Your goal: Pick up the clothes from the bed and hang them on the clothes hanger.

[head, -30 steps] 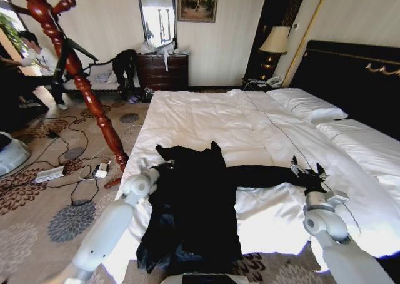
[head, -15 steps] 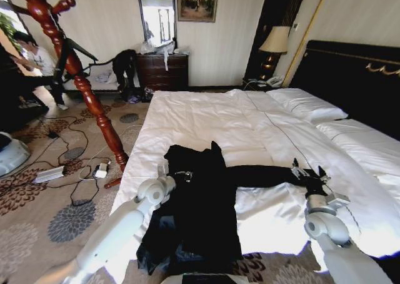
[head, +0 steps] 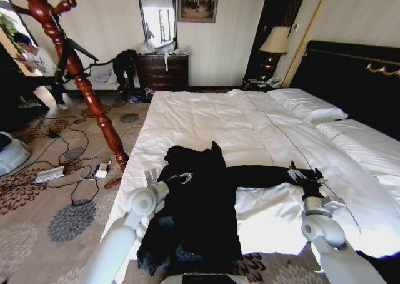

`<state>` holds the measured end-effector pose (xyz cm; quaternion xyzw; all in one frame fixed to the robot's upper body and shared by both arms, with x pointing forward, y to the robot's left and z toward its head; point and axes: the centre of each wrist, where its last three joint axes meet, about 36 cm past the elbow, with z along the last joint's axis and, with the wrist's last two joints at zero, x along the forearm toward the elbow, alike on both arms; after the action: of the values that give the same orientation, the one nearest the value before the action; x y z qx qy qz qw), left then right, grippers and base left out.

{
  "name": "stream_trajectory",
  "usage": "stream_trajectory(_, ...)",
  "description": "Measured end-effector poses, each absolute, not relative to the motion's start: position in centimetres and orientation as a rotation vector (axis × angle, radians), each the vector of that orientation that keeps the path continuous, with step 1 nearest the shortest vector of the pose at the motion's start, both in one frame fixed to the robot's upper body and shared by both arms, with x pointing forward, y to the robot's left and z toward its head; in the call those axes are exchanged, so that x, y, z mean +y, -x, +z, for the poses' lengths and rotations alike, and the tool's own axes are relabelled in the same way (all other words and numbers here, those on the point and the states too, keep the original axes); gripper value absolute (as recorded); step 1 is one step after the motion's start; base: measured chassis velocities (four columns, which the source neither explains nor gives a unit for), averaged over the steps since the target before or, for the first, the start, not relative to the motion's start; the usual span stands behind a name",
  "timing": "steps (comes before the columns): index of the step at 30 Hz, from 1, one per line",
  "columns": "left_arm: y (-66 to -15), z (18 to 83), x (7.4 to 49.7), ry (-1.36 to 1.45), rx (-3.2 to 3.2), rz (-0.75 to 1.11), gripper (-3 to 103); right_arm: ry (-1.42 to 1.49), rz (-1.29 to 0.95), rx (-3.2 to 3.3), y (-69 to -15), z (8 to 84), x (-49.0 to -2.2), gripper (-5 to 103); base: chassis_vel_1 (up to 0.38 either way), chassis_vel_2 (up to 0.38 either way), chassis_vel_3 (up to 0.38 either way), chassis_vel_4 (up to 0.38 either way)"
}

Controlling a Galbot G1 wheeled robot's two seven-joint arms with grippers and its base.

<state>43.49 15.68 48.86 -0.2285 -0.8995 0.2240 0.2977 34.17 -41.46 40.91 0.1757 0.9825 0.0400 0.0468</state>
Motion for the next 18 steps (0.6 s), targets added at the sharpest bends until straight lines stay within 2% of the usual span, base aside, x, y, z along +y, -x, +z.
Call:
stream_trajectory(1, -44.1, 49.4, 14.9, 0.635, -2.406, 0.573, 80, -0.536, 0.12, 3.001, -34.0, 40.9, -41.4, 100, 0.0, 0.0, 0.0, 0.0)
stream_trajectory(4, -44.7, 50.1, 14.0, 0.666, -2.429, 0.558, 85, -0.531, 0.118, 3.003, -33.9, 40.9, -41.3, 100, 0.0, 0.0, 0.0, 0.0)
stream_trajectory(5, -44.9, 50.5, 13.3, 0.691, -2.468, 0.554, 96, -0.524, 0.112, 3.003, -33.7, 41.0, -41.3, 100, 0.0, 0.0, 0.0, 0.0)
stream_trajectory(8, -44.7, 50.4, 13.2, 0.694, -2.493, 0.57, 98, -0.491, 0.108, 2.994, -33.4, 41.3, -41.2, 100, 0.0, 0.0, 0.0, 0.0)
stream_trajectory(13, -42.7, 48.3, 17.3, 0.482, -2.57, 0.591, 100, -0.33, 0.208, 2.987, -33.3, 42.9, -39.7, 100, 0.0, 0.0, 0.0, 0.0)
stream_trajectory(15, -41.1, 47.6, 19.9, 0.344, -2.607, 0.519, 100, -0.275, 0.292, 2.995, -33.6, 43.6, -38.9, 100, 0.0, 0.0, 0.0, 0.0)
stream_trajectory(16, -39.3, 47.3, 22.3, 0.211, -2.642, 0.419, 100, -0.234, 0.365, 3.004, -34.0, 44.1, -38.1, 100, 0.0, 0.0, 0.0, 0.0)
stream_trajectory(18, -38.5, 47.1, 23.4, 0.144, -2.652, 0.37, 100, -0.22, 0.393, 3.009, -34.0, 44.5, -37.8, 100, 0.0, 0.0, 0.0, 0.0)
